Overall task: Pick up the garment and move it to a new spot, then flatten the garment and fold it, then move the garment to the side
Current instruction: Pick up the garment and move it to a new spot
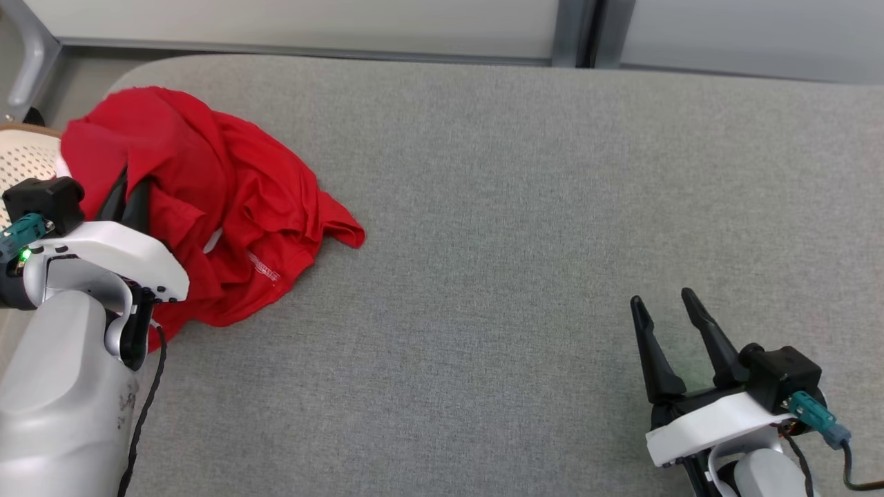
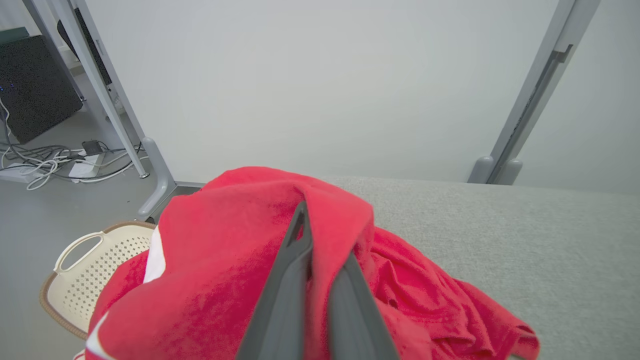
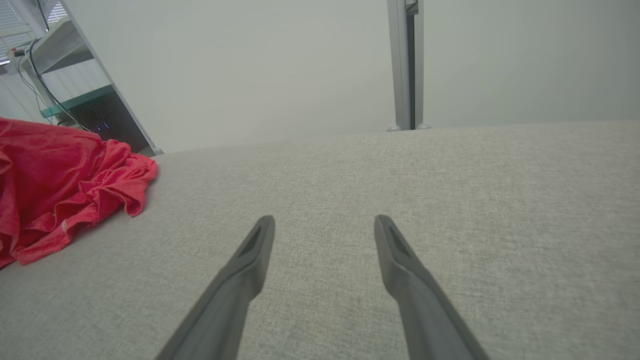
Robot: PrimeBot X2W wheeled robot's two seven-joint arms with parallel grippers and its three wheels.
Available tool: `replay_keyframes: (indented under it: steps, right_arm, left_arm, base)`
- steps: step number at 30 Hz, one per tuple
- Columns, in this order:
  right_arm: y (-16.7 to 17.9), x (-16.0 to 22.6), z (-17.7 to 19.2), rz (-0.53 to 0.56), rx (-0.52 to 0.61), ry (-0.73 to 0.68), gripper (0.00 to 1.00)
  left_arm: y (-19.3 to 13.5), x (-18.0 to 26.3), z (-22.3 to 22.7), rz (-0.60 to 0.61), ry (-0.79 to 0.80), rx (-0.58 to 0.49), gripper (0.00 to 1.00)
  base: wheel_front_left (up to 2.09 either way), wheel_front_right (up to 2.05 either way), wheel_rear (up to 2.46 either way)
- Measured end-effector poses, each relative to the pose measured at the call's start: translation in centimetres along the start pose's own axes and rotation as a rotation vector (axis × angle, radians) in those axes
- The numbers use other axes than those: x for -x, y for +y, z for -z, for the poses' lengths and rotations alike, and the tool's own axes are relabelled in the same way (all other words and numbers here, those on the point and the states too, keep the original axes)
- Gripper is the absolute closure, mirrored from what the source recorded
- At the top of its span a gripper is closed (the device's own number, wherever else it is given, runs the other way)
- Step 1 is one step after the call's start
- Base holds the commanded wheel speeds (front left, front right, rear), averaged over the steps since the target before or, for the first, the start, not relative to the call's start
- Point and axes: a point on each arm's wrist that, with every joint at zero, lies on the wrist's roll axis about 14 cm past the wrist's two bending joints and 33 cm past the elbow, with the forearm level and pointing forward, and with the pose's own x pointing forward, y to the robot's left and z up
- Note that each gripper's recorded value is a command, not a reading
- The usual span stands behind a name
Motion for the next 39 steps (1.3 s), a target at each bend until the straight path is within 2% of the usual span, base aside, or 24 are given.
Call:
replay_keyframes:
  steps: [3,11,19,30,39]
  right_arm:
    - [0.8,0.3,-0.9,-0.005,-0.009,-0.027,0.0]
    - [1.6,1.4,-2.4,0.005,-0.014,-0.075,0.0]
    - [0.4,2.6,-3.0,0.06,-0.026,-0.098,0.0]
    - [-4.8,4.9,-5.1,0.225,-0.03,-0.173,0.0]
    - [-9.0,8.0,-5.9,0.379,-0.04,-0.209,0.0]
  left_arm:
    - [-1.2,0.7,-2.5,0.043,-0.079,0.008,1.0]
    - [-8.1,2.3,-10.1,0.243,-0.242,-0.008,1.0]
    - [-16.2,4.4,-13.8,0.438,-0.291,0.013,1.0]
    - [-28.7,5.5,-11.7,0.731,-0.197,0.021,1.0]
    - [-38.9,6.0,-6.8,0.961,-0.078,-0.057,1.0]
  base:
    - [0.0,0.0,0.0]
    - [0.0,0.0,0.0]
    - [0.0,0.0,0.0]
    - [0.0,0.0,0.0]
    - [0.0,0.0,0.0]
